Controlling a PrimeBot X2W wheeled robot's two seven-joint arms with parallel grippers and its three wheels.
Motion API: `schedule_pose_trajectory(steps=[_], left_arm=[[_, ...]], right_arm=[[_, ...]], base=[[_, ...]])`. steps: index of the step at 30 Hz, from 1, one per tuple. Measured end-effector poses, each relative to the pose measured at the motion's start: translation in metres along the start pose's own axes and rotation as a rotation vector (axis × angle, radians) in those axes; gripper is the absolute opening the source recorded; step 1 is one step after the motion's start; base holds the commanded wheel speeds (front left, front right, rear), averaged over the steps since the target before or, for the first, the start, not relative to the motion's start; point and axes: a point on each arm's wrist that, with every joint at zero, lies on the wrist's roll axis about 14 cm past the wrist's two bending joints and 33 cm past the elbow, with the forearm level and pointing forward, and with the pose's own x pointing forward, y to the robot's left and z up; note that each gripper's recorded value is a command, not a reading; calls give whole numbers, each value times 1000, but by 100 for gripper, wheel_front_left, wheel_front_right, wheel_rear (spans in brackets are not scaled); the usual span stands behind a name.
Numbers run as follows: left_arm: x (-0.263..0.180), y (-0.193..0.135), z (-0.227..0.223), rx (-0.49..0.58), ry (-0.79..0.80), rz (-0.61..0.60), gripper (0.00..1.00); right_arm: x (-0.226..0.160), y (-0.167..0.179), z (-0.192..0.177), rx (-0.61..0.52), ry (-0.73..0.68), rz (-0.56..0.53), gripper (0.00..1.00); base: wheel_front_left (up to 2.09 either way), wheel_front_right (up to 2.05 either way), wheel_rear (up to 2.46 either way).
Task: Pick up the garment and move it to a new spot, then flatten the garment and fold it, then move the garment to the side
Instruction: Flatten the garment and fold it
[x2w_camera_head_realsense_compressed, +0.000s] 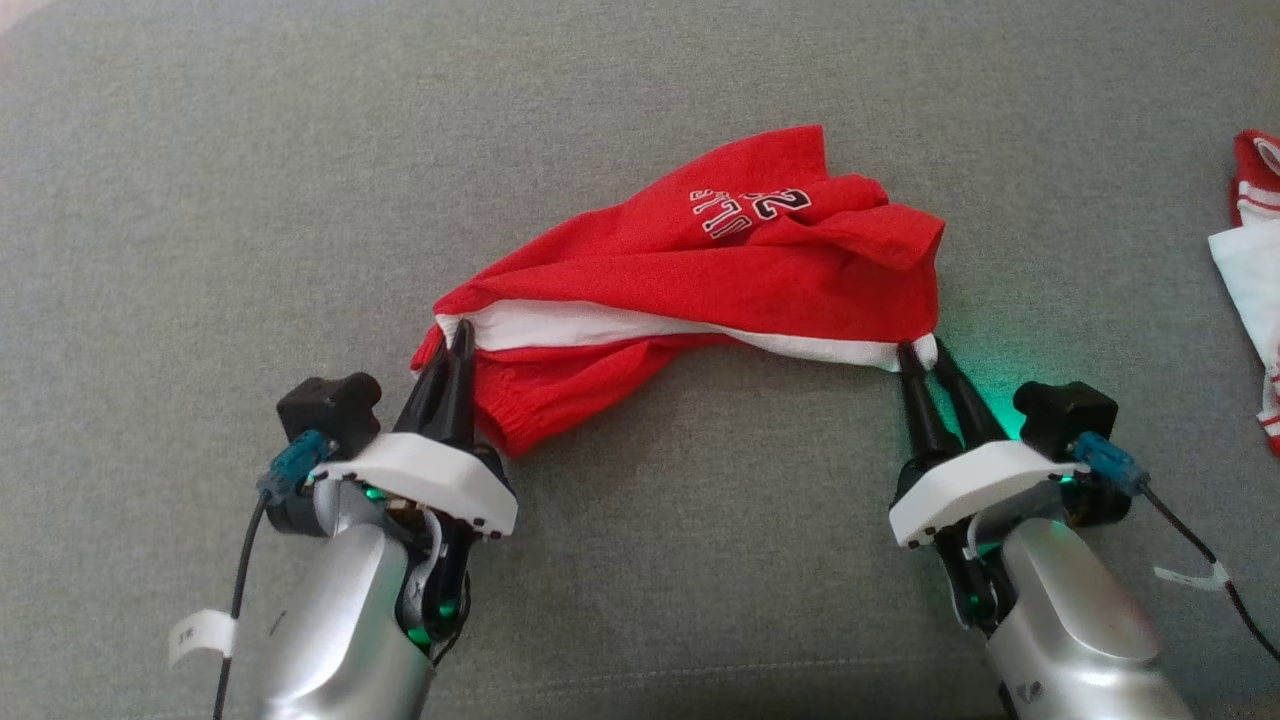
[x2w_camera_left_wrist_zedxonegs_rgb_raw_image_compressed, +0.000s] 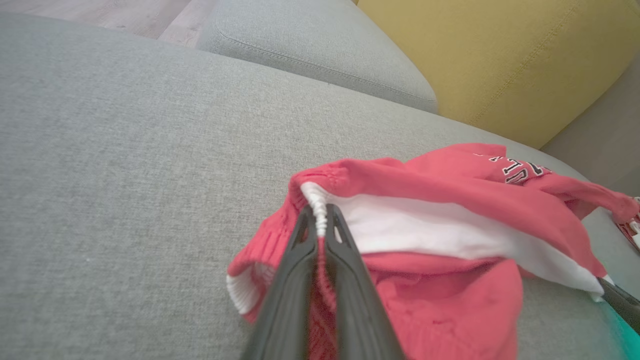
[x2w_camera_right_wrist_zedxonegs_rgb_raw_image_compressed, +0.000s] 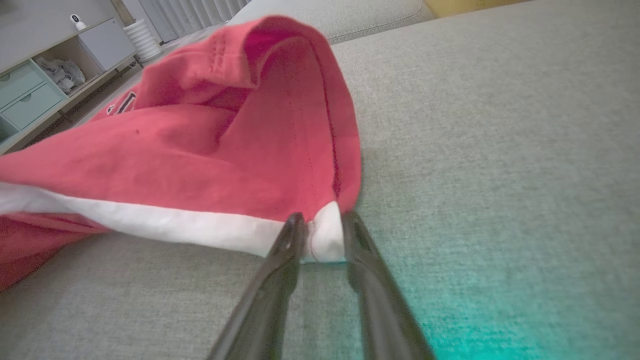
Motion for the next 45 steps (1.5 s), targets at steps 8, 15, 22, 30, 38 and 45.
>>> schedule_pose_trajectory(steps=[8,15,22,30,38,45], left_arm=[[-1,-1,6,7,-17,-2,0],[-5,-11,50,44,-141,-27,0],[-22,-31,121,152,-342,-109,0],[-35,-59,240,319,-604,-207,0],[1,-65,288,398,-619,-222,0],[64,-54,283,453,-575,-199,0]], right_arm=[[0,0,13,3,-40,-1,0],[-6,-1,70,15,-211,-10,0],[-30,19,146,-19,-434,45,0],[-71,57,279,-119,-727,155,0],[-47,68,327,-202,-756,177,0],[22,51,345,-266,-722,113,0]], base=[[0,0,0],[0,0,0],[0,0,0],[0,0,0],[0,0,0],[0,0,0]])
